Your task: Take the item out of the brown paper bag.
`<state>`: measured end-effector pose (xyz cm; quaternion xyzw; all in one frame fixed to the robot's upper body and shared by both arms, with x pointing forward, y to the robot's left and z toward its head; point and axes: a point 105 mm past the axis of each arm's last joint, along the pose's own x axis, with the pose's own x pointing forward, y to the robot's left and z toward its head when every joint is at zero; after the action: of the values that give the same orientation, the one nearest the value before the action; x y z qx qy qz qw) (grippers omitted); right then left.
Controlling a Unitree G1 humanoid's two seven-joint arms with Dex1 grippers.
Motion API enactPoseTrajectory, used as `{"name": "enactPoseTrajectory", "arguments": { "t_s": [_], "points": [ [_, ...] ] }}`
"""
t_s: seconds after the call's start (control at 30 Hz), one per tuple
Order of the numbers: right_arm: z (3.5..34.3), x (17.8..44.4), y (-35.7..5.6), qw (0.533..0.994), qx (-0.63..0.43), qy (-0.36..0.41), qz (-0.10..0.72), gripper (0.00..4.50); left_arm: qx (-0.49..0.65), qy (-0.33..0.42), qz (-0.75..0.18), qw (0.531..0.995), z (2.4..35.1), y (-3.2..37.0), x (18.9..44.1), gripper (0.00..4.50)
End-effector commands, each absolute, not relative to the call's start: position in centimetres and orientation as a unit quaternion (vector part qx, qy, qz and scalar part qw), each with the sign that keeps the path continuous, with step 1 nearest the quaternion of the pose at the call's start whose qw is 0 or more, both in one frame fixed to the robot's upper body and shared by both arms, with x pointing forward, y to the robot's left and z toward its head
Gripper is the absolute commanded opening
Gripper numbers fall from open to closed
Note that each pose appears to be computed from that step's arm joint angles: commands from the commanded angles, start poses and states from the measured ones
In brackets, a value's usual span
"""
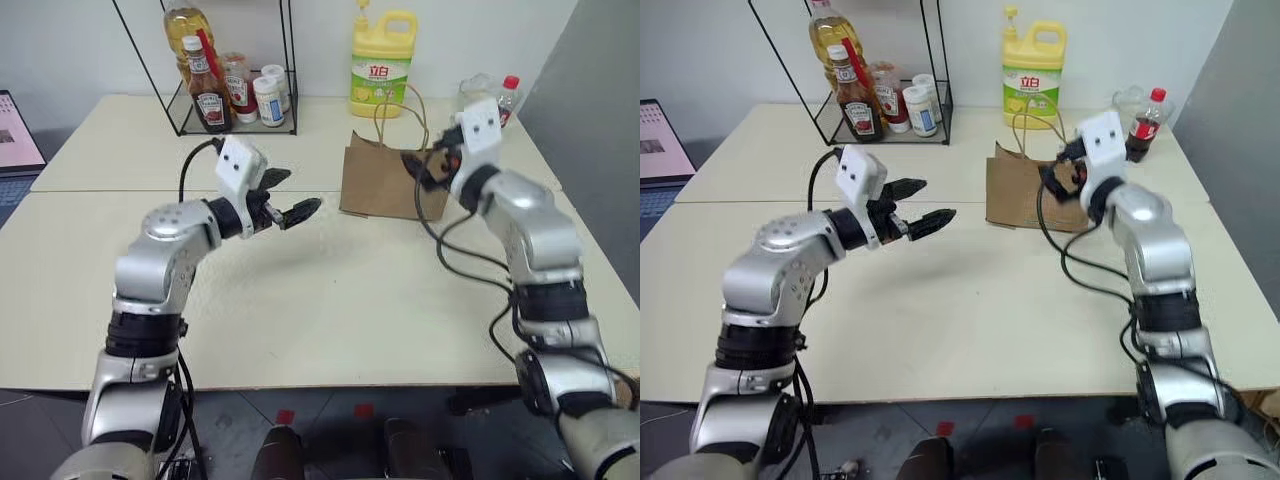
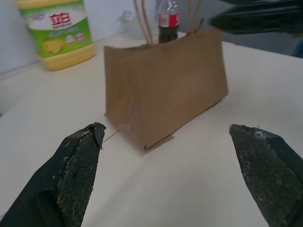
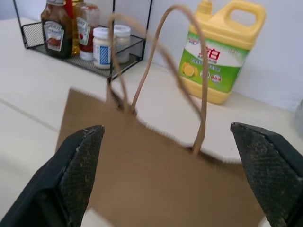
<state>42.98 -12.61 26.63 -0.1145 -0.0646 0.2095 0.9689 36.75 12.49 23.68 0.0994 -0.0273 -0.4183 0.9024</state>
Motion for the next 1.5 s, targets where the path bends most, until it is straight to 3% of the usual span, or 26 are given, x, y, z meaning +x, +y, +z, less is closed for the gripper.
{"name": "enactPoseTrajectory", "arguments": {
  "t_s": [0.03, 0.2, 0.47, 0.57, 0.9, 0.93, 1.2, 1.5],
  "points": [
    [28.4, 45.0, -12.8, 0.970, -0.108, -0.086, 0.200, 4.50, 0.108, -0.057, -0.445, 0.887, 26.2, 12.1, 36.5, 4.48],
    [29.3, 47.2, -12.0, 0.971, -0.091, -0.081, 0.206, 4.50, 0.128, -0.069, -0.441, 0.886, 27.2, 12.5, 36.4, 4.48],
    [29.8, 48.1, -10.8, 0.968, -0.101, -0.089, 0.210, 4.50, 0.137, -0.082, -0.423, 0.892, 28.1, 13.3, 35.8, 4.48],
    [30.6, 48.1, -10.7, 0.969, -0.092, -0.103, 0.205, 3.86, 0.136, -0.086, -0.414, 0.896, 28.2, 13.4, 35.7, 4.50],
    [32.5, 47.9, -9.8, 0.965, -0.080, -0.127, 0.217, 0.17, 0.131, -0.077, -0.411, 0.899, 27.3, 14.0, 34.7, 4.50],
    [32.7, 47.8, -9.5, 0.963, -0.077, -0.130, 0.222, 0.03, 0.131, -0.075, -0.410, 0.900, 27.1, 14.0, 34.6, 4.50],
    [36.0, 46.2, -5.6, 0.939, -0.059, -0.182, 0.286, 0.03, 0.099, -0.067, -0.376, 0.919, 26.3, 15.8, 33.9, 4.50],
    [38.8, 44.6, -1.7, 0.920, -0.003, -0.214, 0.328, 0.03, 0.052, -0.037, -0.338, 0.939, 24.3, 17.2, 30.4, 4.50]
  ]
}}
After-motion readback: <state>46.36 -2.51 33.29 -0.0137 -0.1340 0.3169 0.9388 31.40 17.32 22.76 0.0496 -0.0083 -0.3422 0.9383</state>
